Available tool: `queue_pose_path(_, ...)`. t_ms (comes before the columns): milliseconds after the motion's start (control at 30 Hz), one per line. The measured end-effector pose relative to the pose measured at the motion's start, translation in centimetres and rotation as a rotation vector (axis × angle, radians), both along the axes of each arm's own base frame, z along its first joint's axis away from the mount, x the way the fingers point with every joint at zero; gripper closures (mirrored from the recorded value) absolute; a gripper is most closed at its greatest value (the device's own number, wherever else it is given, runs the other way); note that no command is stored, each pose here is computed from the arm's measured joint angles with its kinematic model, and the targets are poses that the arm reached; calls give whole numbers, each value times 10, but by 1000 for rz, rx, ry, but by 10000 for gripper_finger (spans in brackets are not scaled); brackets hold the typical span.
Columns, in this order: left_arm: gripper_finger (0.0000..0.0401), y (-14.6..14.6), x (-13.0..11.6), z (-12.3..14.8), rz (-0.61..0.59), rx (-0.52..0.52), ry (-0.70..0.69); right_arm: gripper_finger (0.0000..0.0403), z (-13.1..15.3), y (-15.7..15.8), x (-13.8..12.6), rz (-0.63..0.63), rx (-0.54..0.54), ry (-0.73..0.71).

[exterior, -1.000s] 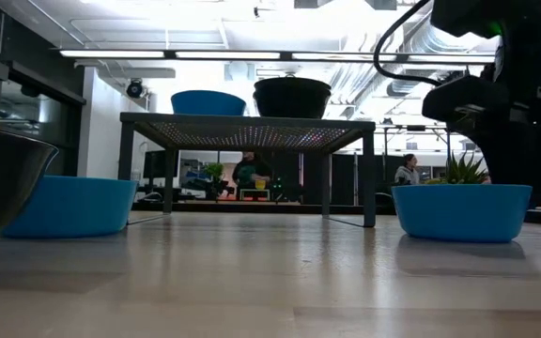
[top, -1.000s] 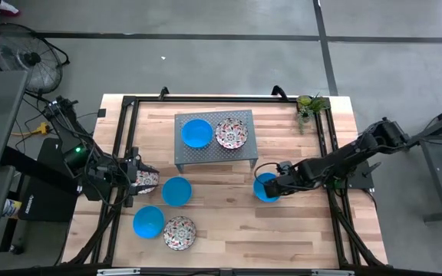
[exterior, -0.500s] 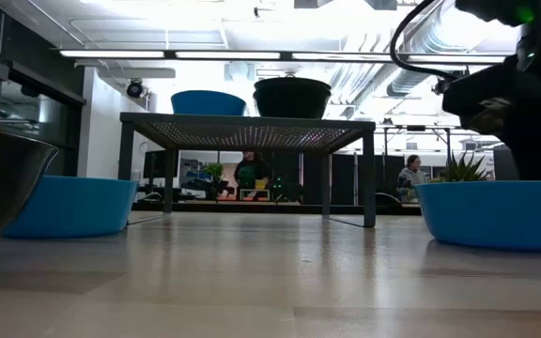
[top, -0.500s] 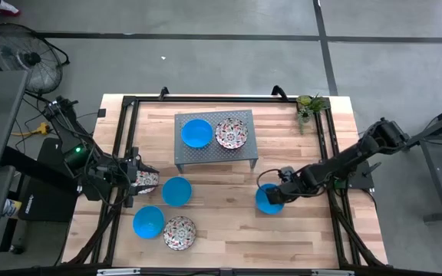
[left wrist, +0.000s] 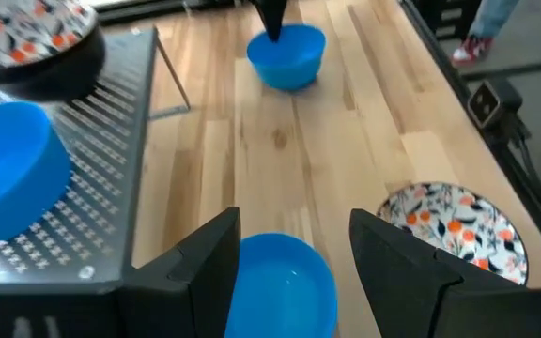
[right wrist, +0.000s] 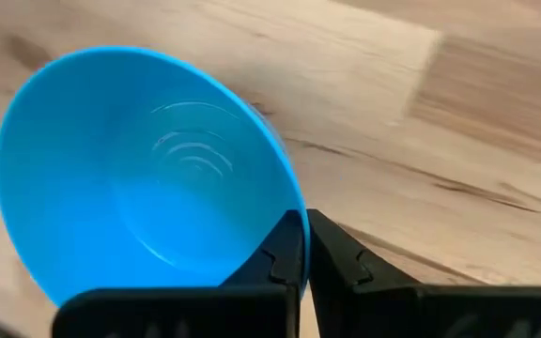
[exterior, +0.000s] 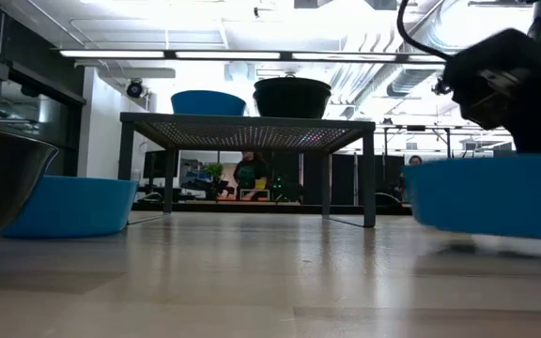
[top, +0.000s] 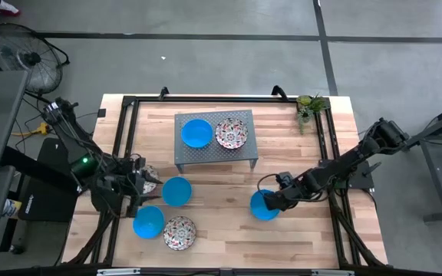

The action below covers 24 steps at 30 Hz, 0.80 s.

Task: Pick & Place Mini bowls
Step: Stack the blue bowl on top of the blue bowl on the shelf

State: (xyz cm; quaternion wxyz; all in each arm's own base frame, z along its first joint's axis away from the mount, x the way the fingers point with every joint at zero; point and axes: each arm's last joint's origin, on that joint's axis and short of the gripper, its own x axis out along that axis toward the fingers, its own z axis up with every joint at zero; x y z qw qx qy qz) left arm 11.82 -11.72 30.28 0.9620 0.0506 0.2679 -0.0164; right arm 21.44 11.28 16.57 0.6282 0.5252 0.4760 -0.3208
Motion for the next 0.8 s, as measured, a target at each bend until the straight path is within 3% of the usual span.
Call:
queue_pose_path(200, 204, -10, 8, -9, 2, 28, 34, 402, 3, 3, 7, 31, 7, -92)
queue_pose_path(500, 204, -21, 18, -4, 35, -50, -57, 403, 15, 7, 17, 129, -32, -188)
queue_pose_path(800, 204, -23, 24, 10, 166, -140, -235, 403, 62, 11, 36, 198, -257, -326)
